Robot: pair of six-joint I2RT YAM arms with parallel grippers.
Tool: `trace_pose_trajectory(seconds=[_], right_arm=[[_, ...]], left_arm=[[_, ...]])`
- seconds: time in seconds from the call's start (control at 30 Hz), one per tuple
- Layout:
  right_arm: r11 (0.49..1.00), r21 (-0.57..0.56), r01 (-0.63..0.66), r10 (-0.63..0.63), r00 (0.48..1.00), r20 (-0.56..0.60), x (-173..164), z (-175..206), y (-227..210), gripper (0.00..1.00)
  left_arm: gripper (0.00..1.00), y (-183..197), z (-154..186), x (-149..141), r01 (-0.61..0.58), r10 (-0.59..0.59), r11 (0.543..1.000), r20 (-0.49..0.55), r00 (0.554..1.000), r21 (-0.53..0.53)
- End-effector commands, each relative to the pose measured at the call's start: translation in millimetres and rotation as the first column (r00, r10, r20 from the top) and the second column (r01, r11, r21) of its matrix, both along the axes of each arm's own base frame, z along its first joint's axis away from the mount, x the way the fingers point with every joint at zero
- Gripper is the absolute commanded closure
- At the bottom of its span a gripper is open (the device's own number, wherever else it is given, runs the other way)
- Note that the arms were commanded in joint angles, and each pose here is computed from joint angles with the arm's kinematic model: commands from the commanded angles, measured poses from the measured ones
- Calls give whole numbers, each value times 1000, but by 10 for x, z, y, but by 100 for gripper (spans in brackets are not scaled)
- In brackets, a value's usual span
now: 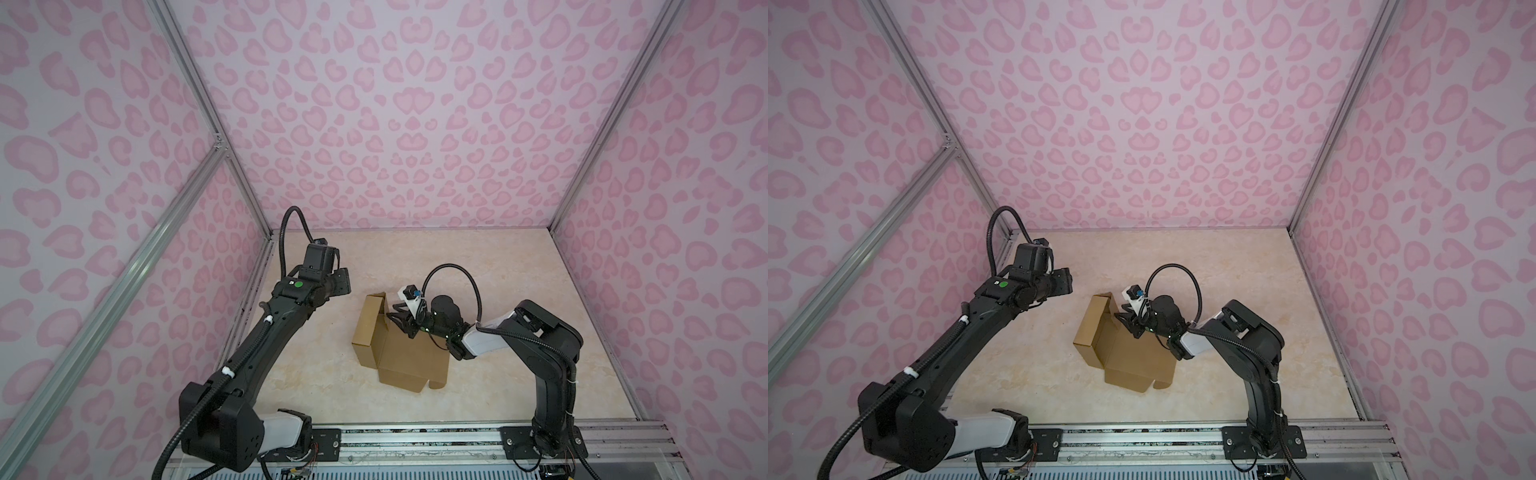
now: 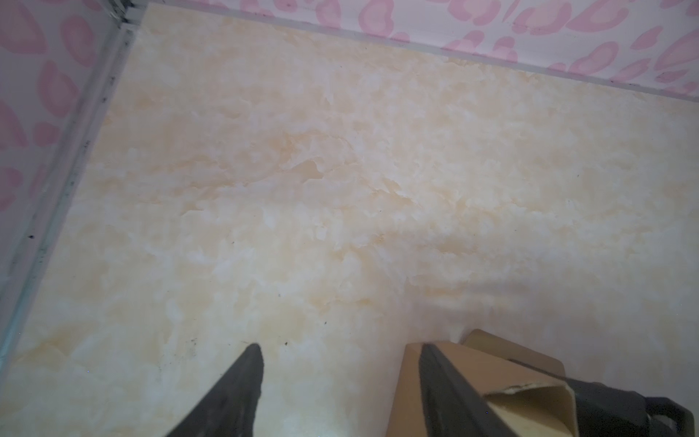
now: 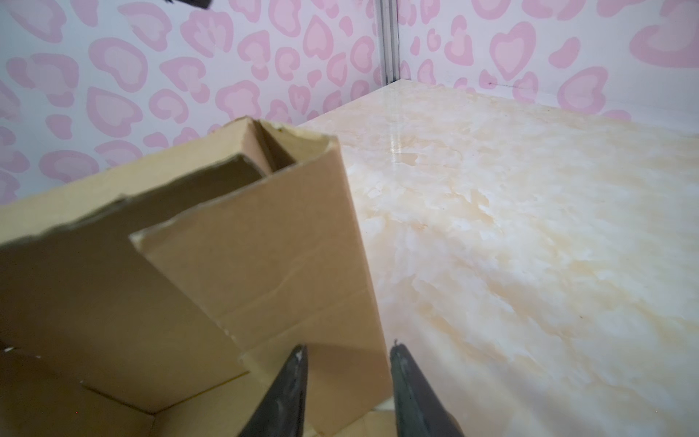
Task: Assemble paper box
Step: First fold the bottom flaps of a flat cardboard box at the center of the table.
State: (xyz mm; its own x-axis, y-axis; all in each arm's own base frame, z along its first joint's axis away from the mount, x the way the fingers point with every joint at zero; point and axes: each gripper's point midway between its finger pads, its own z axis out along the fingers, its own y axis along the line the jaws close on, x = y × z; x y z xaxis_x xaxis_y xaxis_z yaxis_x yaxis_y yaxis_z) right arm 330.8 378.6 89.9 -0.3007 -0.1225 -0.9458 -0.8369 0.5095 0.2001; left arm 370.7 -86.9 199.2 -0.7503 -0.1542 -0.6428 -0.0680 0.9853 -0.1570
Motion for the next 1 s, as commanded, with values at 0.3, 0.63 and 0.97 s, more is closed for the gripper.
trace_pose_trajectory(seconds=[0.3, 0.63, 0.97], right_arm=[[1000, -2, 2, -2, 1000, 14, 68, -24, -28, 63], [1000, 9, -7, 7, 1000, 17, 56, -9, -8, 64], [1000, -22, -3, 3, 999, 34, -47, -54, -26, 64]], left_arm=[[31, -341, -858, 115, 5, -46, 985, -233, 971, -173], [31, -615, -1126, 253, 33, -114, 958, -273, 955, -285], [31, -992, -1141, 255, 177, -290, 896, -234, 928, -408]])
